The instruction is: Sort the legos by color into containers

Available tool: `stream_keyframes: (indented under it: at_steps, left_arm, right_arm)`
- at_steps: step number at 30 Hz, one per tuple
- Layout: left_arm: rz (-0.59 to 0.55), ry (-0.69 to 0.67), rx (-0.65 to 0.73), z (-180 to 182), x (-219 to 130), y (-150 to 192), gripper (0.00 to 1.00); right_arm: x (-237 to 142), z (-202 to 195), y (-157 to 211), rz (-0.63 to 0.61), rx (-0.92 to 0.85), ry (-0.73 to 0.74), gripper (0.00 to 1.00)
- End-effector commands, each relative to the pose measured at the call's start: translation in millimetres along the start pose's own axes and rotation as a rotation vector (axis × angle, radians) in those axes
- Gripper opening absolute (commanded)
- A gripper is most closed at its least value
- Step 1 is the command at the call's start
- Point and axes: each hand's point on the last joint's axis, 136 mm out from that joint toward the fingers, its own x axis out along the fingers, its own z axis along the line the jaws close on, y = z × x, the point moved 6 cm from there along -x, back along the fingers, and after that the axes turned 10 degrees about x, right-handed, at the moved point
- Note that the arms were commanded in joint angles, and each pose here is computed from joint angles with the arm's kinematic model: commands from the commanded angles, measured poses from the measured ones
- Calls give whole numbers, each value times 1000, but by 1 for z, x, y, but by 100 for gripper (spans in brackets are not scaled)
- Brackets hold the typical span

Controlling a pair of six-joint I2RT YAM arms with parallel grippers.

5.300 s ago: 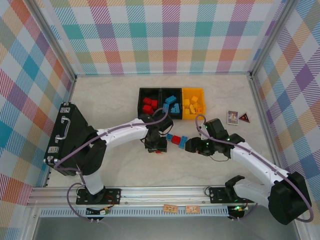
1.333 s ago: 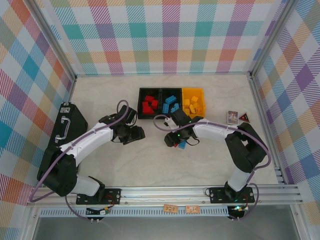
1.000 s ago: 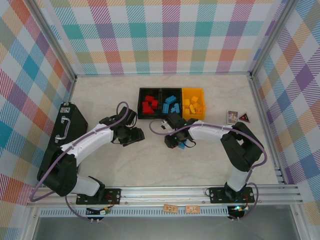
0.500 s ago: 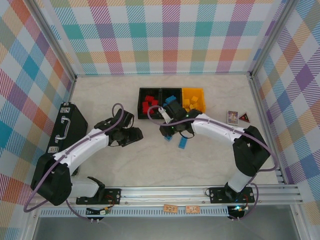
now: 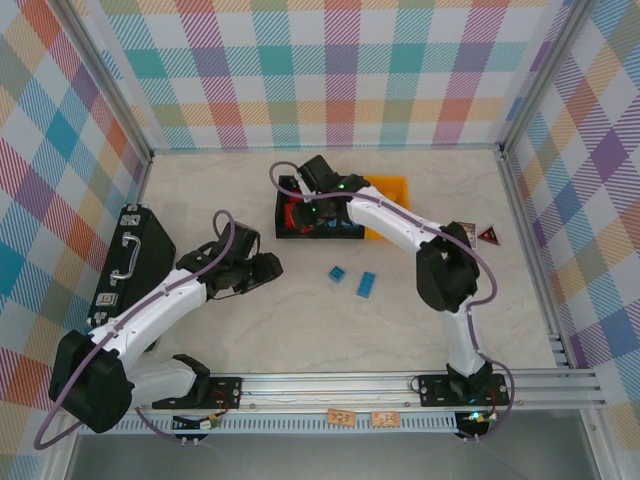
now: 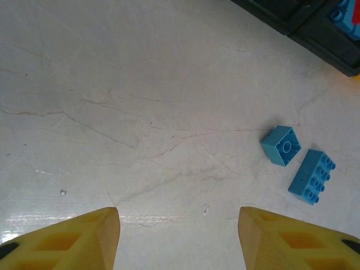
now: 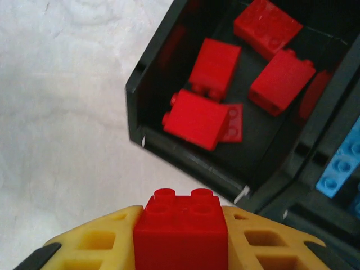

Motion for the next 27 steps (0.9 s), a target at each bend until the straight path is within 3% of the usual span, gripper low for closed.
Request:
stream_keyframes:
  at_steps: [1,14,27]
  left_arm:
    - [-21,0,-13,3,-5,2,57]
    - [-20,-2,-36,9,-5,9,58]
    - [-2,-8,-47,9,-1,10,58]
  right_arm:
    - [7,-5,-11,34,69,14,27]
    - [51,-16,-58,0,155,-4,29]
    - [75,-16,-69,-36,197,-43,33]
